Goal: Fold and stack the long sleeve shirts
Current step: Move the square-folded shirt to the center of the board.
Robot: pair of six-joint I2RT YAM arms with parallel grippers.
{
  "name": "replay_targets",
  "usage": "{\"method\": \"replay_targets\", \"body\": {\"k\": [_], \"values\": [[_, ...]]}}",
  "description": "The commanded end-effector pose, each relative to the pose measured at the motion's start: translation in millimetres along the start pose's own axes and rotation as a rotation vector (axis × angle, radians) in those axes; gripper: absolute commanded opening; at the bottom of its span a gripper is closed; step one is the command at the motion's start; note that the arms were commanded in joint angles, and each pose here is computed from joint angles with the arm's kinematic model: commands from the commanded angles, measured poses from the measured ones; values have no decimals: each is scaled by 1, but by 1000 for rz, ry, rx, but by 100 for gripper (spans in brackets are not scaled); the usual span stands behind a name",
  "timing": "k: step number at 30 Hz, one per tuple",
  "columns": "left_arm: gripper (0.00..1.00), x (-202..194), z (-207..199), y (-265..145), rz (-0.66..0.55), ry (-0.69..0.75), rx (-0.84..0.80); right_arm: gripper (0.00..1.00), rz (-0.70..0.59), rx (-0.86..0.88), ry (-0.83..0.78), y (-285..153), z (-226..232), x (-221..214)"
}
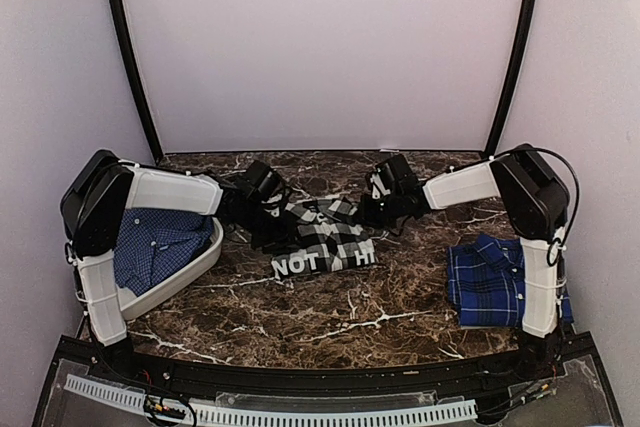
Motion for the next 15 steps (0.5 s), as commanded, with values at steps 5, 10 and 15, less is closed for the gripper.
{"method": "replay_targets", "body": {"k": [5,10,15], "values": [[40,11,-6,-36,-141,-19,69,29,-31,-107,-123,-43,10,23],[38,22,-16,-39,-169,-6,56,34,-58,-121,-181,-73,28,28],[37,32,-20,-30,-172,-3,35,33,-13,-48,-217,-71,57,2]]}}
Point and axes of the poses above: each gripper's point midway between its finger pads, its own y axis out along the fingers, its own z axis along the line the jaws close on, x = y × z, the point moved 4 cm from there along -y, back along the fingers, and after that the axes turned 2 degrees about -y, right-handed, at the moved point
